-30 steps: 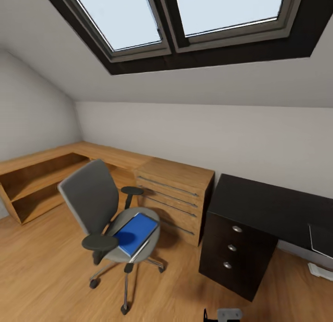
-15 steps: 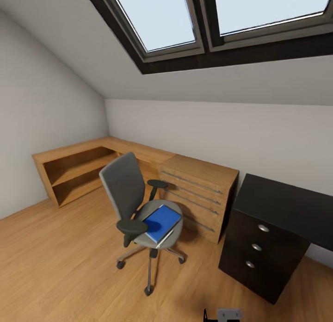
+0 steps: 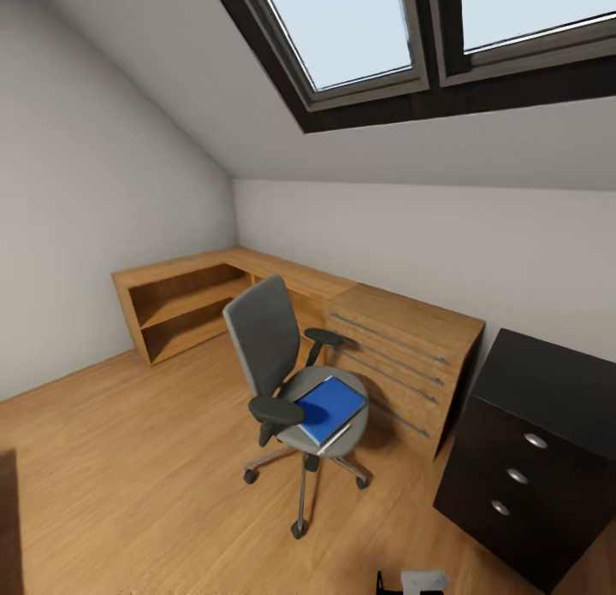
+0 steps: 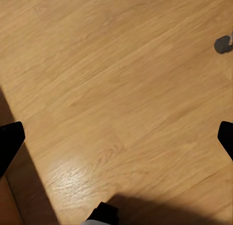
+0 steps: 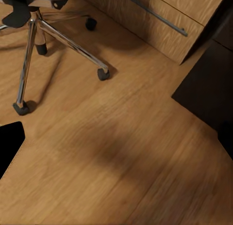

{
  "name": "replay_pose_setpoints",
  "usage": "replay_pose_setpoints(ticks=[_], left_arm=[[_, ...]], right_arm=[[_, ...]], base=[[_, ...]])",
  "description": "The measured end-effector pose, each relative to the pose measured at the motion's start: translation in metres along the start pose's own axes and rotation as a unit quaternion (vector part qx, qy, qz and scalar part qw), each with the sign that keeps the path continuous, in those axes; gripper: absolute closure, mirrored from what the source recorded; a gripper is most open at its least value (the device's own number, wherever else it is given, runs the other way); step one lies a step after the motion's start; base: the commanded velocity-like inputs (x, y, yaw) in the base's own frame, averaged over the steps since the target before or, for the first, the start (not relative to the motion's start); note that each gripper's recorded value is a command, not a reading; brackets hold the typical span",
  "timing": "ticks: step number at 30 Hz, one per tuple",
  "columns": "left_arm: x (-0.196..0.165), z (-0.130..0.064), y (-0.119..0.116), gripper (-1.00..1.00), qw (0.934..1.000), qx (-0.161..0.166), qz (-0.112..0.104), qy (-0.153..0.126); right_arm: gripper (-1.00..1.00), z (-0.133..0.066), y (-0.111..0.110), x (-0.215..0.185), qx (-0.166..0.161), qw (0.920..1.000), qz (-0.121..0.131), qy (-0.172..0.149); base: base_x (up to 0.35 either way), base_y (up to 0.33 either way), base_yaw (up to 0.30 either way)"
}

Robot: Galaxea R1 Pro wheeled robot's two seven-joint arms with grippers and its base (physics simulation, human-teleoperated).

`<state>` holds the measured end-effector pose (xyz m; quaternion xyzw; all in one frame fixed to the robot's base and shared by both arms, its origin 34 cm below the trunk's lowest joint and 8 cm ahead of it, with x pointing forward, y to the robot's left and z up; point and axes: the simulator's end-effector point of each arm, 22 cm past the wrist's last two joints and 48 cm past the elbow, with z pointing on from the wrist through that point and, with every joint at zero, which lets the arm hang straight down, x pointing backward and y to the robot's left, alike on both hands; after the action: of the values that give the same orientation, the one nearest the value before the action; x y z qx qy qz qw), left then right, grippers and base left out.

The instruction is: In the bedroom, organize the workspace by keeping the computer under the desk, ensuring the monitor is on the desk, placing the keyboard on the desk next to the monitor, placing the mouse on the desk next to the keyboard, moving the folder from the swivel chair onto the desk next to the mouse, stacking the notebook on top of the folder with the pen on top of the notebook, and positioning the swivel chair next to the desk.

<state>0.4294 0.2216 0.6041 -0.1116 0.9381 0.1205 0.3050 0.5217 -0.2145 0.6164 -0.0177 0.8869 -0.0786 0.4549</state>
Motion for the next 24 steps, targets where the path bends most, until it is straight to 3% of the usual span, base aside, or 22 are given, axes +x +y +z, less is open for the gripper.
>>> replay_pose_setpoints(ticks=[13, 21, 24], left_arm=[[0.014, 0.017, -0.002, -1.00, 0.9998, -0.006, -0.015, 0.010], [0.024, 0.028, -0.003, -1.00, 0.9994, -0.012, -0.026, 0.017], [0.038, 0.033, -0.002, -1.00, 0.9993, -0.017, -0.021, 0.027]], right_arm=[[-1.00, 0.012, 0.001, 0.020, 0.002, 1.0000, 0.000, 0.004], [-1.00, 0.020, -0.002, 0.030, 0.005, 1.0000, 0.001, 0.001], [-1.00, 0.024, -0.006, 0.025, 0.008, 0.9997, 0.007, -0.020]], base=[[0.000, 0.000, 0.250], [0.000, 0.000, 0.054], [0.000, 0.000, 0.005]])
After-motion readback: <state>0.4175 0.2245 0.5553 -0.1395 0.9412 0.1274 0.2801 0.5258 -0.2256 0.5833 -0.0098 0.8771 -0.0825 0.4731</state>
